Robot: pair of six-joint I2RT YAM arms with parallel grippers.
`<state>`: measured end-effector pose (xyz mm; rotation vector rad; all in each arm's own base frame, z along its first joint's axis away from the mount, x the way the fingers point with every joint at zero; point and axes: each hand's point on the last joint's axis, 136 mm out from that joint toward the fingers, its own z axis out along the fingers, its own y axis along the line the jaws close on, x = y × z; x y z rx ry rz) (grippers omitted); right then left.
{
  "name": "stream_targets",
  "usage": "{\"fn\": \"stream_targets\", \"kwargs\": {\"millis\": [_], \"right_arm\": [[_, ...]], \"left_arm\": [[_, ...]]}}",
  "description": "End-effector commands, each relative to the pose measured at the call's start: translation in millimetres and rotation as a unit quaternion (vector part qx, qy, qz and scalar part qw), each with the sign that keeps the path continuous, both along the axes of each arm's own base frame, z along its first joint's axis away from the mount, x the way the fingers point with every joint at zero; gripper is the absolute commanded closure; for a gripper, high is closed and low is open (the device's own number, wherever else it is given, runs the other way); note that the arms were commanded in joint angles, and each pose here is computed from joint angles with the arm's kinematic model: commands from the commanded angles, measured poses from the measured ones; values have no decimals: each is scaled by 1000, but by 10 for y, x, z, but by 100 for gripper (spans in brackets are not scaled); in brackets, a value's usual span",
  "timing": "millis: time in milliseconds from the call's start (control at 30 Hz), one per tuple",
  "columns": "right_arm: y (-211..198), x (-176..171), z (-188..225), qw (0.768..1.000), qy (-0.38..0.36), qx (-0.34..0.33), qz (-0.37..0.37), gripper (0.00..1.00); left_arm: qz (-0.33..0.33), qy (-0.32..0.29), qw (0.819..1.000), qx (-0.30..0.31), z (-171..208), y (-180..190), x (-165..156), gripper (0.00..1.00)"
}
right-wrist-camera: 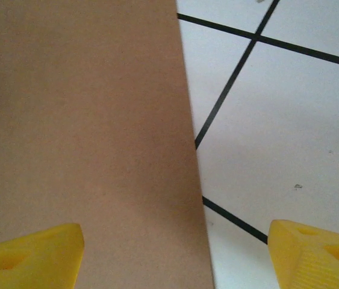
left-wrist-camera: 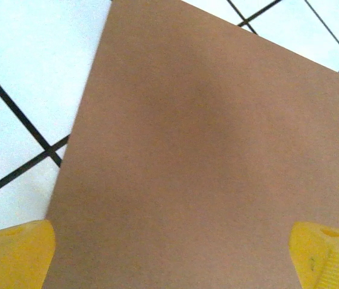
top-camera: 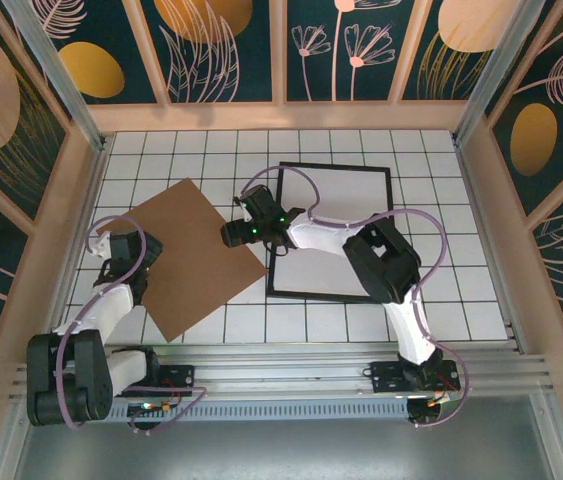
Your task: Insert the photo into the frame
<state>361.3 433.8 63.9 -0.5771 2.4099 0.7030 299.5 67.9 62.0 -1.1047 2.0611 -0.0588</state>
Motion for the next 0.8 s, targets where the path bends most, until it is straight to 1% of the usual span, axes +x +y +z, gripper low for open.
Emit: {"fn": "stream_targets", "kwargs": {"millis": [0, 200, 400, 600, 700, 767], "right_arm": [[71, 111, -43, 1000, 11, 7, -19, 20], [206, 83, -247, 999, 48, 15, -10, 21], [351, -63, -325, 995, 93, 45, 13, 24], [423, -94, -219, 991, 111, 65, 24, 28], [385, -85, -128, 990, 121, 77, 16, 28], [322, -89, -40, 986, 131, 99, 4, 28]], "left_arm": [[15, 35, 999, 6, -189, 94, -100, 1], [2, 48, 999, -18, -338, 16, -76, 1], [-51, 33, 996, -59, -394, -201, 19, 2], [-97, 14, 989, -111, -446, -436, 121, 6], [-118, 3, 984, -132, -431, -533, 197, 7], [-128, -7, 981, -144, -408, -588, 247, 8]]}}
